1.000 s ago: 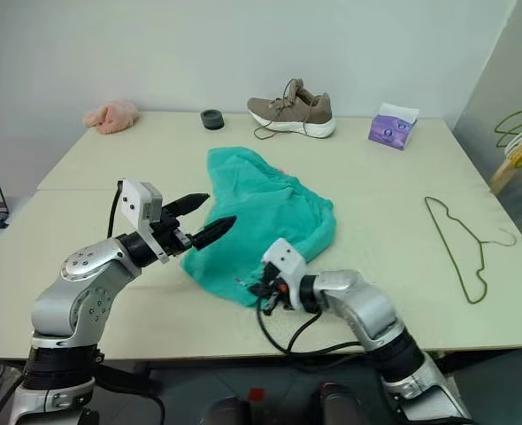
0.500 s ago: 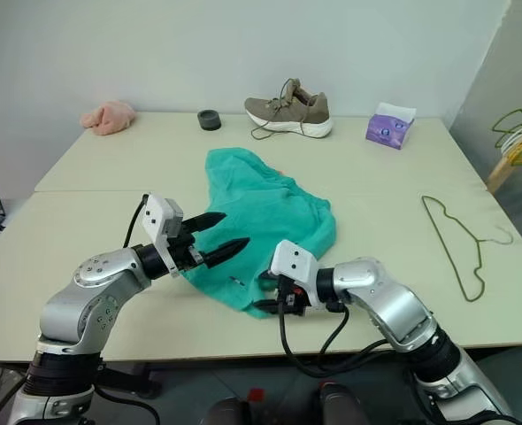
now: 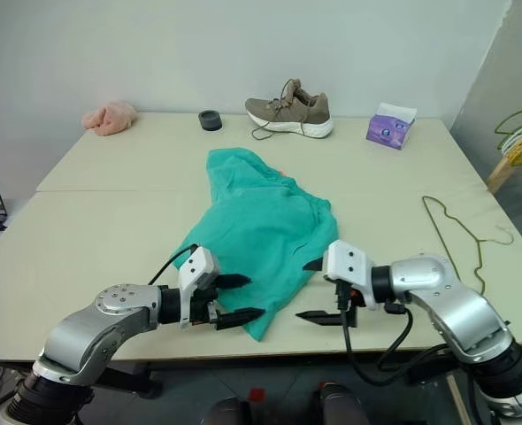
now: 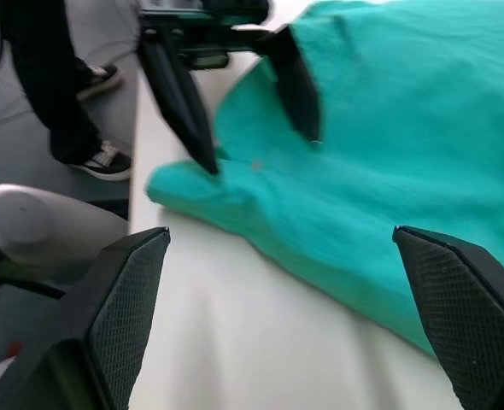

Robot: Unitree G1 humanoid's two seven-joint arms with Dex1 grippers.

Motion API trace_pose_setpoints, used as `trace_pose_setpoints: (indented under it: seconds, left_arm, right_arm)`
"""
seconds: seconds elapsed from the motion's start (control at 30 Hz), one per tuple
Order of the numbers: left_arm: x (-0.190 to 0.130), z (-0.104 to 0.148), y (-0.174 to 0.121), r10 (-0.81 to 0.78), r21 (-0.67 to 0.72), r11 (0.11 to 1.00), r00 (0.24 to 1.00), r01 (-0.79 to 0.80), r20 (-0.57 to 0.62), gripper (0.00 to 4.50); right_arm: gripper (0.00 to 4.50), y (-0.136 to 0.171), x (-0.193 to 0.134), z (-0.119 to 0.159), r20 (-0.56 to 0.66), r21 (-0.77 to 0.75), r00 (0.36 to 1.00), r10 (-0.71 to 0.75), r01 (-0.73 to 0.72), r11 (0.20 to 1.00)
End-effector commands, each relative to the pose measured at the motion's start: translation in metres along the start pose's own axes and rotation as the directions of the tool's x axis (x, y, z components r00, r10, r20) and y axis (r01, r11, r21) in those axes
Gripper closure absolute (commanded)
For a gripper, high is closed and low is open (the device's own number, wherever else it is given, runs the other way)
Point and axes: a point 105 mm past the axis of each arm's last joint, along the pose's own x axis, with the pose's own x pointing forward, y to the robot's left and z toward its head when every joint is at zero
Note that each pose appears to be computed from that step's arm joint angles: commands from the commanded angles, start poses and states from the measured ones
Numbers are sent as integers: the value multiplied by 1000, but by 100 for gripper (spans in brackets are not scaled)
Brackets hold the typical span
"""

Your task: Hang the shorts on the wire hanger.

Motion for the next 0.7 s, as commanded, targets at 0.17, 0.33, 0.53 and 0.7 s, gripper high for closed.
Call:
trace_pose_setpoints:
  seconds: [0.17,0.33,0.53,0.7]
  left_arm:
    - [8,-16,4,45,103,994,994,-35,-95,0]
    - [2,-29,11,80,154,986,987,-59,-139,118]
    - [-15,-31,17,101,160,984,985,-78,-139,296]
    - [-33,-32,23,124,144,984,982,-103,-141,442]
  right_arm:
    - [3,-12,-8,5,31,-63,997,-67,68,996]
    - [0,-31,-10,-9,10,-138,987,-159,159,978]
    - [0,-66,-8,-36,-68,-384,951,-301,254,888]
    - [0,-92,6,-52,-108,-617,929,-354,217,757]
